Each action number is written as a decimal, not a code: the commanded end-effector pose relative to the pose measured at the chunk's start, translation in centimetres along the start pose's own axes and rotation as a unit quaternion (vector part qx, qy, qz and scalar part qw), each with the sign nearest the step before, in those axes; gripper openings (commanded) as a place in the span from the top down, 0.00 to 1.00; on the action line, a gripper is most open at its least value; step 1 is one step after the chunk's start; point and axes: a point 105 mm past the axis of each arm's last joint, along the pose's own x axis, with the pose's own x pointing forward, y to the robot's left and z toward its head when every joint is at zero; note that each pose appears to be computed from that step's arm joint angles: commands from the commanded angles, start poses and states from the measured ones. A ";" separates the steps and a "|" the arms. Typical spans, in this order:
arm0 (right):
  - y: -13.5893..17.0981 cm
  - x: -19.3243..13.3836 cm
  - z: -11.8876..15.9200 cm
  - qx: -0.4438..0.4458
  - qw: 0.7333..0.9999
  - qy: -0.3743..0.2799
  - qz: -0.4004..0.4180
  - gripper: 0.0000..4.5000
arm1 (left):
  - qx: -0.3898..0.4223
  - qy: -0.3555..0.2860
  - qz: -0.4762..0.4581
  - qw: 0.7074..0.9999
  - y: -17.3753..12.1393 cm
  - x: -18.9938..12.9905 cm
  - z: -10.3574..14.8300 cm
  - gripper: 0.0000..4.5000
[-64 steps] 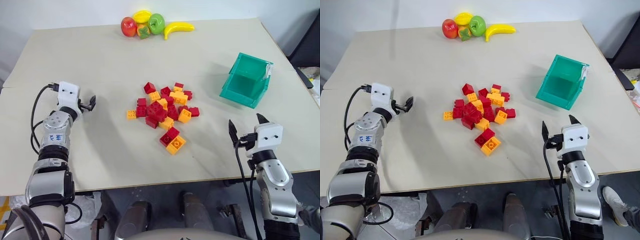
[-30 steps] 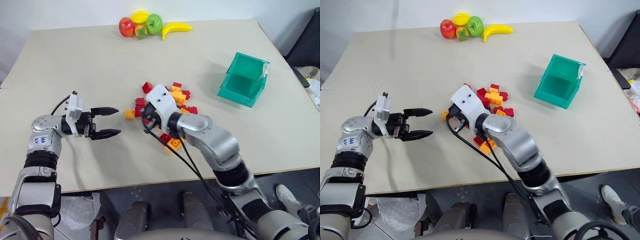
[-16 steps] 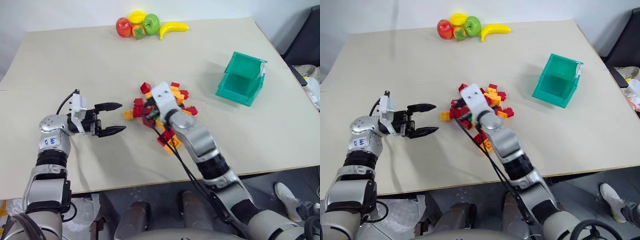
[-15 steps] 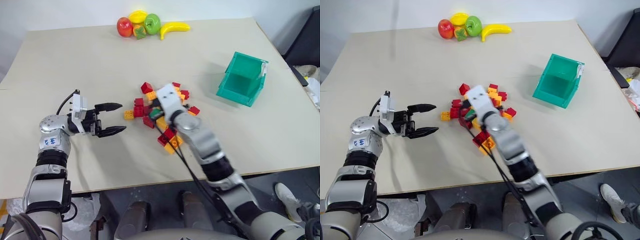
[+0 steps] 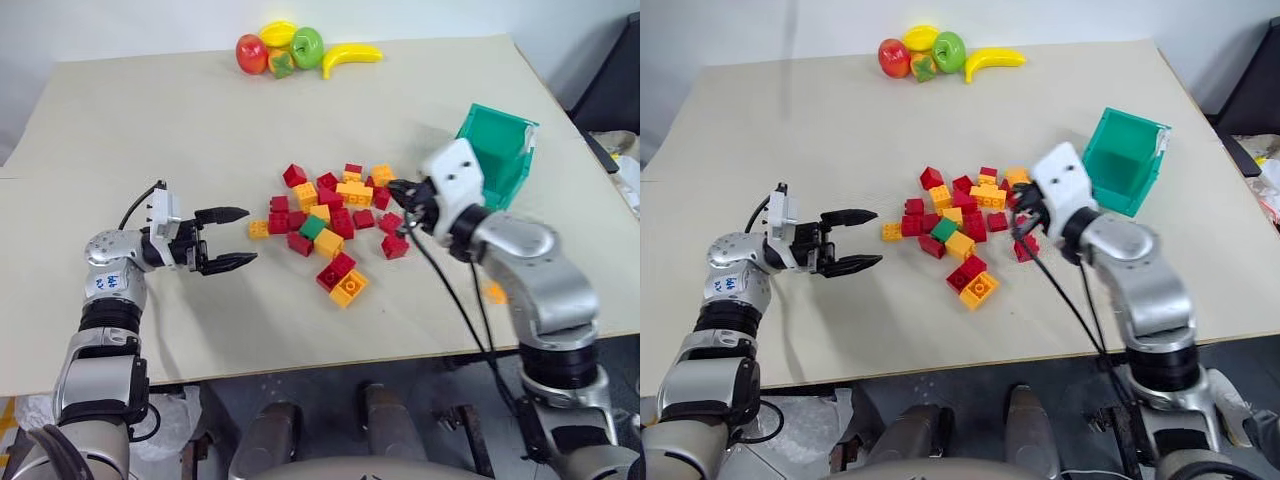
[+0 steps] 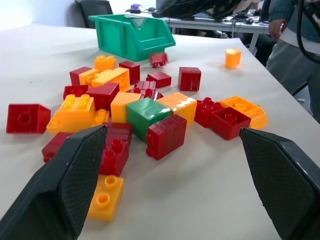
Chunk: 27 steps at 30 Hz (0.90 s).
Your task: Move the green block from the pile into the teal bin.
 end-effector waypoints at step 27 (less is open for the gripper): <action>3.2 7.1 3.4 -0.017 0.988 0.111 0.110 0.00 | 0.008 -0.009 -0.009 1.000 0.8 0.6 1.1 0.00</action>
